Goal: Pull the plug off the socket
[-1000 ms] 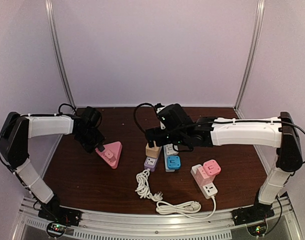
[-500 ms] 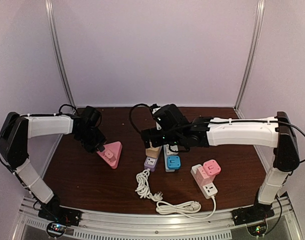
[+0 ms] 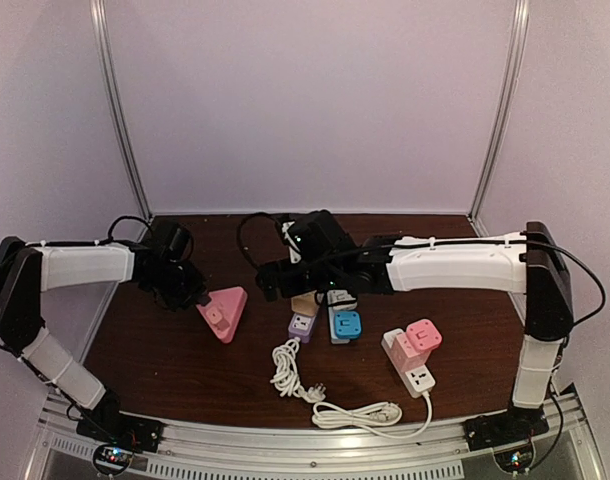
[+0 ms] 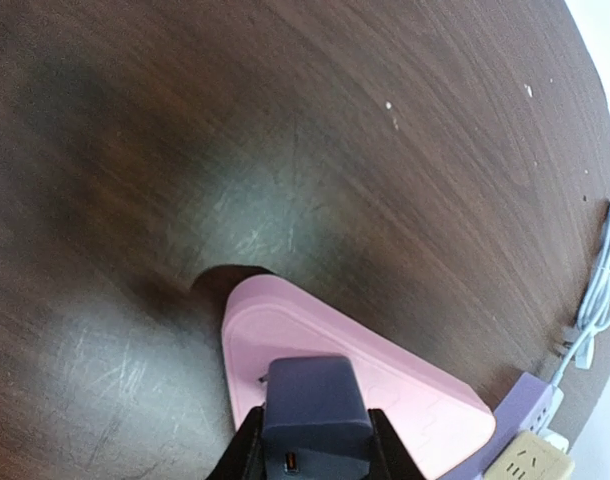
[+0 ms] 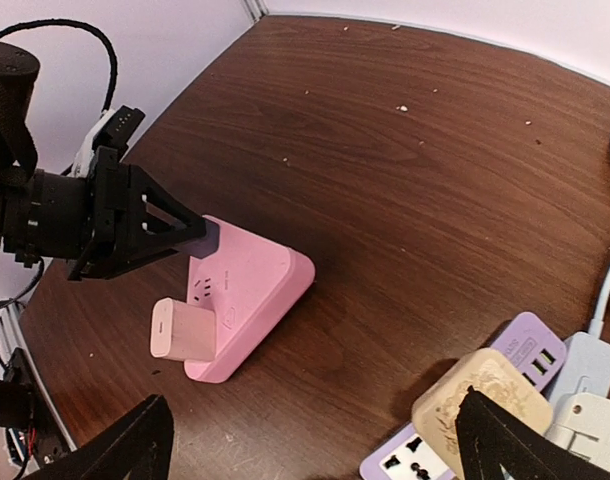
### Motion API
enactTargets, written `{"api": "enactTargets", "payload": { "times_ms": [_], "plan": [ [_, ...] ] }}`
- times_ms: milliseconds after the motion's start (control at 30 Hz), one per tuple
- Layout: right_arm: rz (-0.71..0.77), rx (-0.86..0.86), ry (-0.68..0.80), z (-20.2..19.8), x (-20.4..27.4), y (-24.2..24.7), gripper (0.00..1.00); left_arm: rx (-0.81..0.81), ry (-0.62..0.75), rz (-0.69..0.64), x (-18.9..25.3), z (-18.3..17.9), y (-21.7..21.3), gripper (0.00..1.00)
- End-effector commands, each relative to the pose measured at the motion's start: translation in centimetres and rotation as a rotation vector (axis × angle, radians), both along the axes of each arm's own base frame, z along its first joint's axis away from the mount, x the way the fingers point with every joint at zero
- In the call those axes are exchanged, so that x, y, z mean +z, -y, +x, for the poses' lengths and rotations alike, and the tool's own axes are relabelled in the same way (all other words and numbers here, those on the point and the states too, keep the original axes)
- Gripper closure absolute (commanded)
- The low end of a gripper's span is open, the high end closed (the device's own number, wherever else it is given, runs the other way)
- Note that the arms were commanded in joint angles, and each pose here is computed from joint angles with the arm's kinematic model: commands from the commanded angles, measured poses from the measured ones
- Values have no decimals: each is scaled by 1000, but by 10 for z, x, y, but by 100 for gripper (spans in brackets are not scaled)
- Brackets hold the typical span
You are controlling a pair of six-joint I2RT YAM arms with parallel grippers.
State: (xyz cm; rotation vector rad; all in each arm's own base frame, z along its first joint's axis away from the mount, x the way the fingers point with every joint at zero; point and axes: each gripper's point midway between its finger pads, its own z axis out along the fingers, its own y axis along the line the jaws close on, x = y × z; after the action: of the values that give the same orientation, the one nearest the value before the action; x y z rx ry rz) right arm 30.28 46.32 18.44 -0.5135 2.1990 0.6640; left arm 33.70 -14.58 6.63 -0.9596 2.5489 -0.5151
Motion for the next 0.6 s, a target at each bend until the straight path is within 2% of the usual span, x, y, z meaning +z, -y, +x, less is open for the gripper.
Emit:
{"api": "enactTargets", "payload": {
  "times_ms": [0, 267, 567],
  "plan": [
    [101, 88, -60, -9, 7, -36, 0, -22, 169, -191, 32, 4, 15, 100],
    [176, 138, -166, -15, -10, -66, 2, -35, 301, -355, 52, -10, 23, 100],
    [210, 141, -238, -21, -23, -75, 14, -38, 402, -453, 72, -15, 27, 100]
  ]
}}
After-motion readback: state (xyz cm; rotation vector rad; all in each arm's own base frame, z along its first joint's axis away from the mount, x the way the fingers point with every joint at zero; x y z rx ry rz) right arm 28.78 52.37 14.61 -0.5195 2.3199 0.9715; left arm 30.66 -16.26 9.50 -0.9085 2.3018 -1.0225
